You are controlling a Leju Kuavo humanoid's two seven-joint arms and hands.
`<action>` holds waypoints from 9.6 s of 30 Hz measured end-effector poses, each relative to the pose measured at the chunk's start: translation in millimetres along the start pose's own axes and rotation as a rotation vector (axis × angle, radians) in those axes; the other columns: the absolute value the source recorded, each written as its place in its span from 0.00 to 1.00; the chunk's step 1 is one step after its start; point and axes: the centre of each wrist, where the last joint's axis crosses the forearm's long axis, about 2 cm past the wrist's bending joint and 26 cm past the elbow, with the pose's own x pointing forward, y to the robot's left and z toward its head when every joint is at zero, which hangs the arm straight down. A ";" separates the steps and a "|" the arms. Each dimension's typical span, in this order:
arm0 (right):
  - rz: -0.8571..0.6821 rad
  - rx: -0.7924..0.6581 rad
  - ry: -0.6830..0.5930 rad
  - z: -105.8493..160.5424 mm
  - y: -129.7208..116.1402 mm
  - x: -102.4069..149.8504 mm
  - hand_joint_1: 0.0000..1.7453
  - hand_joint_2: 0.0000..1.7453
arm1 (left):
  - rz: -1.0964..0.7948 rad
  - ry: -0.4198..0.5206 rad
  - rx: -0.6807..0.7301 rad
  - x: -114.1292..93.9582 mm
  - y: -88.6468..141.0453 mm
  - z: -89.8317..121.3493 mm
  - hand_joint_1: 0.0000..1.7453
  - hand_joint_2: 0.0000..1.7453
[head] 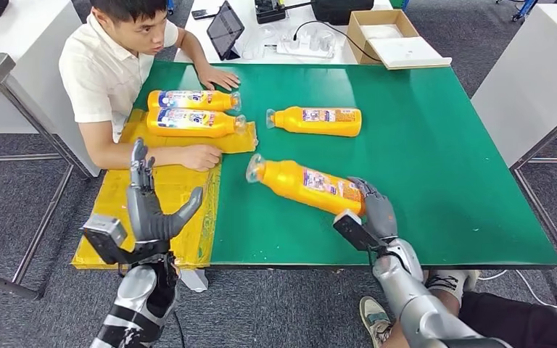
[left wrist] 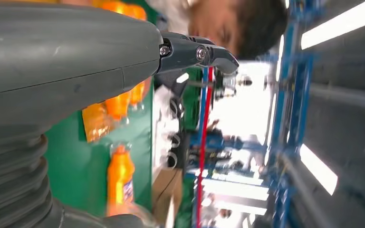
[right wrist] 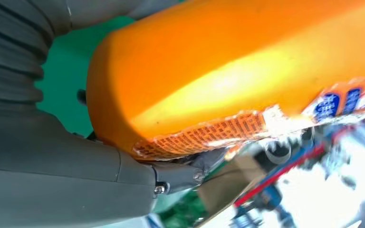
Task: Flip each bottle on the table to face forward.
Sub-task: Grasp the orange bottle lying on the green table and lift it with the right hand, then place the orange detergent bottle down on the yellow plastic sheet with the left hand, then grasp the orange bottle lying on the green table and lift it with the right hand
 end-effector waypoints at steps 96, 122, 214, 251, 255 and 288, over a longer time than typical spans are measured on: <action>-0.467 0.367 -0.267 82.8 165.5 149.0 0.00 0.00 | 0.249 0.278 -0.407 -8.8 -15.8 54.7 1.00 1.00; -0.264 0.016 -0.415 88.6 139.6 162.1 0.00 0.00 | -0.608 0.191 -0.167 -36.7 23.9 -5.4 1.00 1.00; -0.293 0.061 -0.396 105.2 145.0 156.8 0.00 0.00 | 0.389 0.249 -0.272 -8.4 -26.1 -30.8 0.00 1.00; 0.396 -0.163 -0.236 63.3 -29.6 21.6 0.00 1.00 | -0.045 -0.045 -0.145 25.5 7.8 40.6 0.00 1.00; 0.423 -0.080 -0.159 50.6 -29.2 6.0 0.00 1.00 | -0.042 -0.012 -0.159 22.9 5.7 38.7 0.00 1.00; 0.584 0.302 0.211 -10.4 -30.5 -11.9 0.45 1.00 | -0.053 0.064 -0.210 10.0 -3.6 25.6 0.00 1.00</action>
